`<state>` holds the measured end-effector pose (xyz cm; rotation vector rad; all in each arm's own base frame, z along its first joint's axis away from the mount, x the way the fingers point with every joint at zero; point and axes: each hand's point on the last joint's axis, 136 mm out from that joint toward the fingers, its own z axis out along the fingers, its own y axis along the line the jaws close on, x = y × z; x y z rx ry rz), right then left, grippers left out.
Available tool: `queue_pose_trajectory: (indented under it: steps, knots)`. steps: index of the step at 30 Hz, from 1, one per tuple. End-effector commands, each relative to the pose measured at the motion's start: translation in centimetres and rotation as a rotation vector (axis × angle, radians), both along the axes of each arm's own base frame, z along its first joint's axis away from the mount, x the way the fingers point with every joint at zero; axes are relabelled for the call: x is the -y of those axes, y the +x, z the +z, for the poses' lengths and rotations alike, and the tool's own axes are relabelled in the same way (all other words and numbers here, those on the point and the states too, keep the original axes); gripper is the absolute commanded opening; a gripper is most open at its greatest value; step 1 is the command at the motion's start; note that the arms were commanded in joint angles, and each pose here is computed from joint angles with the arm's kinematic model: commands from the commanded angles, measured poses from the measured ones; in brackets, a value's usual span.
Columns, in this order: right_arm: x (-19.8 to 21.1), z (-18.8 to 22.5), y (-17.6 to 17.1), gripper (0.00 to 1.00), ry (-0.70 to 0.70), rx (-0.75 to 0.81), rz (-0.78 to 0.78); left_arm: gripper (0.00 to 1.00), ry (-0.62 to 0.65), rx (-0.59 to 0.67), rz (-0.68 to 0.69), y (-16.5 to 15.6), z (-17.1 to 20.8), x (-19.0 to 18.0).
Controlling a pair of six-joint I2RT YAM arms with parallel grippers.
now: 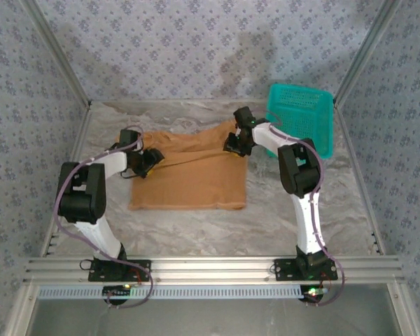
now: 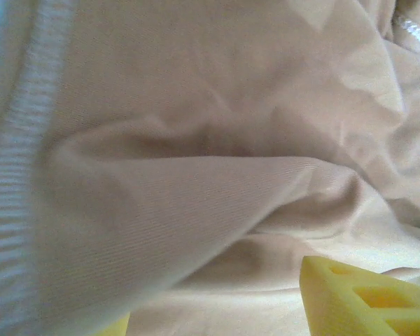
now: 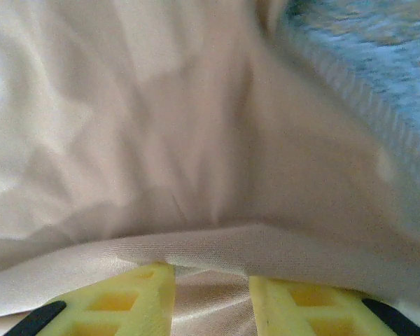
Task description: Fold the inside-out t-shirt
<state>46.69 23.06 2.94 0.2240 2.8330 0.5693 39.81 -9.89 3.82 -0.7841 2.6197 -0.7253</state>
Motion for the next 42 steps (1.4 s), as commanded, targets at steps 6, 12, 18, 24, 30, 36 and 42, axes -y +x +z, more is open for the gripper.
queue_pose_trajectory:
  steps: [6,12,18,24,30,36,42]
  knots:
    - [0.0,-1.9,-12.2,0.35,-0.105,-0.16,0.123,0.61,-0.057,-0.191,-0.07,-11.1,-5.1,2.3]
    - [-0.9,5.0,-11.6,0.35,-0.079,-0.016,0.152,0.57,0.042,-0.163,-0.084,-14.7,-2.1,0.2]
    - [-4.0,8.0,-5.1,0.34,-0.076,0.136,0.194,0.54,0.104,-0.012,-0.053,-11.3,2.7,-0.7]
    - [-6.3,4.5,0.9,0.36,-0.196,0.152,0.262,0.5,-0.001,-0.042,-0.065,-9.8,1.0,1.4]
    - [-7.3,1.5,3.5,0.48,-0.315,0.231,0.359,0.49,0.0,-0.06,-0.066,-9.8,-0.4,1.5]
    - [-7.6,-2.0,4.5,0.45,-0.355,0.222,0.39,0.48,0.003,-0.088,-0.075,-10.2,-1.4,1.6]
    - [-8.2,-1.7,5.8,0.06,-0.334,0.235,0.362,0.46,0.023,-0.126,-0.079,-11.6,-2.7,1.2]
